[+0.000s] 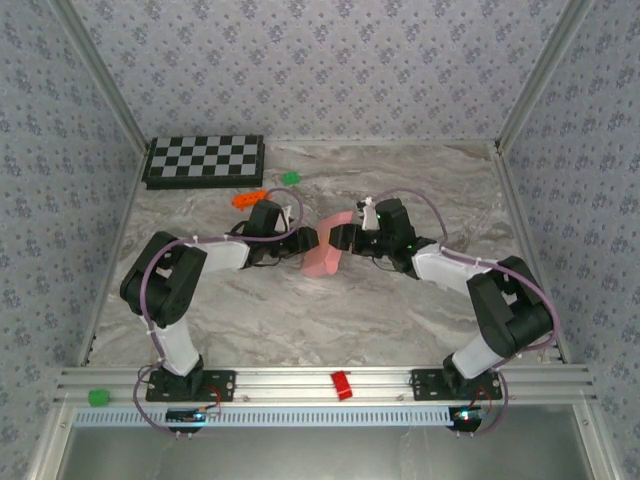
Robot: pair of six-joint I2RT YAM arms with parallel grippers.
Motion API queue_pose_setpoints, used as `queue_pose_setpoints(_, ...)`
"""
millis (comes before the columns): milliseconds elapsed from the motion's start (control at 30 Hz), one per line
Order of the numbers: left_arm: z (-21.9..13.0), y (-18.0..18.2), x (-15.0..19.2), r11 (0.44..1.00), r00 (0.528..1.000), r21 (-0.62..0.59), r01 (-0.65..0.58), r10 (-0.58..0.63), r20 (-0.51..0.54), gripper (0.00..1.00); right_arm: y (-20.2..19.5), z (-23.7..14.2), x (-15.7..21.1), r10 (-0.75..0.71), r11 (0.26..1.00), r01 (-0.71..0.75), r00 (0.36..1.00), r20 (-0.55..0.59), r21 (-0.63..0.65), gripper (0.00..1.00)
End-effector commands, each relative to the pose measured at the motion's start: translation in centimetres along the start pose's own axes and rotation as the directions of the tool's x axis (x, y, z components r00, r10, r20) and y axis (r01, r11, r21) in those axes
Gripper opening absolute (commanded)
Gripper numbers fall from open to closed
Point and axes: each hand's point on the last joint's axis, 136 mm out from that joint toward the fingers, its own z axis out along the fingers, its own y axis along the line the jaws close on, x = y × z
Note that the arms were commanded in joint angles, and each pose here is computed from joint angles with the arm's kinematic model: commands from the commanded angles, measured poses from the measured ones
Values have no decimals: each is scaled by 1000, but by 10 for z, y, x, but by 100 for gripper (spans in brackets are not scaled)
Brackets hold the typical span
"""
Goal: Fold the paper box
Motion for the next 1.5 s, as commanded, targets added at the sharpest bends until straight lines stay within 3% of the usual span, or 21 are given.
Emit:
queue_pose_setpoints(0,1,-7,9,999,1000,50,2,-1,-22,54,16,8,-4,-42,998,42,999,-18,-44,56)
queue_pose_setpoints(467,-12,16,-7,998,997,-36,49,-46,60,55,28,17,-17,-70,997,69,997,-27,-38,55)
queue_pose_setpoints(833,-12,17,-25,995,997,-96,30,-23,72,54,22,-26,-48,-191,968,177,979,66,180,59)
queue_pose_setpoints(967,-12,20,-31,991,997,-132,28,-18,76,52,-5,-44,-49,-182,929,144,980,80,341,58)
queue_pose_setpoints(1100,-7,23,-35,987,998,-159,24,-14,65,49,-39,-48,-31,-137,886,113,990,20,450,52)
queue_pose_setpoints(1300,5,17,-45,990,1000,-137,-14,18,25,43,-62,-31,9,-65,890,87,996,-66,448,30)
queue_pose_setpoints(1467,14,14,-51,992,999,-123,-35,34,-7,41,-64,-12,30,-39,904,83,993,-113,418,27)
